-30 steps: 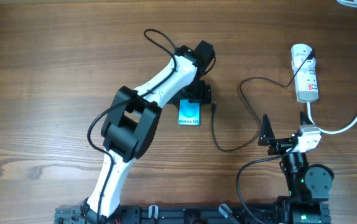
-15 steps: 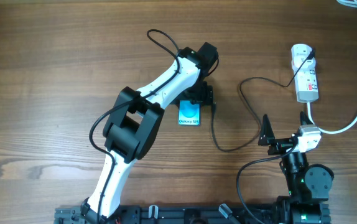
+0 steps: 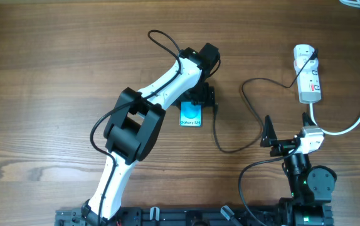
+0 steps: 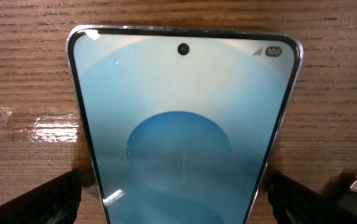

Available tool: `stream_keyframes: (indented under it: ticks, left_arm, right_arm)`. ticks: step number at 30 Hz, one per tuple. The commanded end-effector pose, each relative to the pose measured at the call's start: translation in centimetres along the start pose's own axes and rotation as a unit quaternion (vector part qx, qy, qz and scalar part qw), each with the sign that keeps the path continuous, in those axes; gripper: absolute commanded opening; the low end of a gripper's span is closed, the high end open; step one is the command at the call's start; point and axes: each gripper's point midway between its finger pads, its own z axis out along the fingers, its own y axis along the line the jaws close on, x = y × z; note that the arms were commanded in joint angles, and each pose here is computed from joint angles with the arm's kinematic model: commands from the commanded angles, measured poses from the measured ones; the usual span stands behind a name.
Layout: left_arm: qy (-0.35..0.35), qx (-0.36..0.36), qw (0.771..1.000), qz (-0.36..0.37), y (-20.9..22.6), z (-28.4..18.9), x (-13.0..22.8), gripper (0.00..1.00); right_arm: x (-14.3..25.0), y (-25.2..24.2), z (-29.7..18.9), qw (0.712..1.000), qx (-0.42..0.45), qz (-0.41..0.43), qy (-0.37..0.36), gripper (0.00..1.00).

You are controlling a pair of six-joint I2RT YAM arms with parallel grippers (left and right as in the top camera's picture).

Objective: Plug charger to phone and switch on socket
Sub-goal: 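Lower the left gripper over the phone and grip its top edge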

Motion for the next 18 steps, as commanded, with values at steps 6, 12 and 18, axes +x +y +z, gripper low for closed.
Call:
stream_keyframes:
  ticks: [6, 12, 18]
  left_arm:
    - [0.006, -0.012, 1.0, 0.002, 0.06, 1.14, 0.15, 0.98]
    - [0.004, -0.011, 1.0, 0.002, 0.0, 1.13, 0.06, 0.73]
    - [0.008, -0.005, 1.0, -0.002, 0.1, 0.41, 0.08, 0.71]
  right_arm:
    - [-0.21, 0.03, -0.03, 1.0, 0.0, 0.005, -0.005, 1.0]
    - [-0.21, 0.03, -0.03, 1.0, 0.0, 0.005, -0.005, 1.0]
    - [-0.21, 0.03, -0.03, 1.0, 0.0, 0.005, -0.005, 1.0]
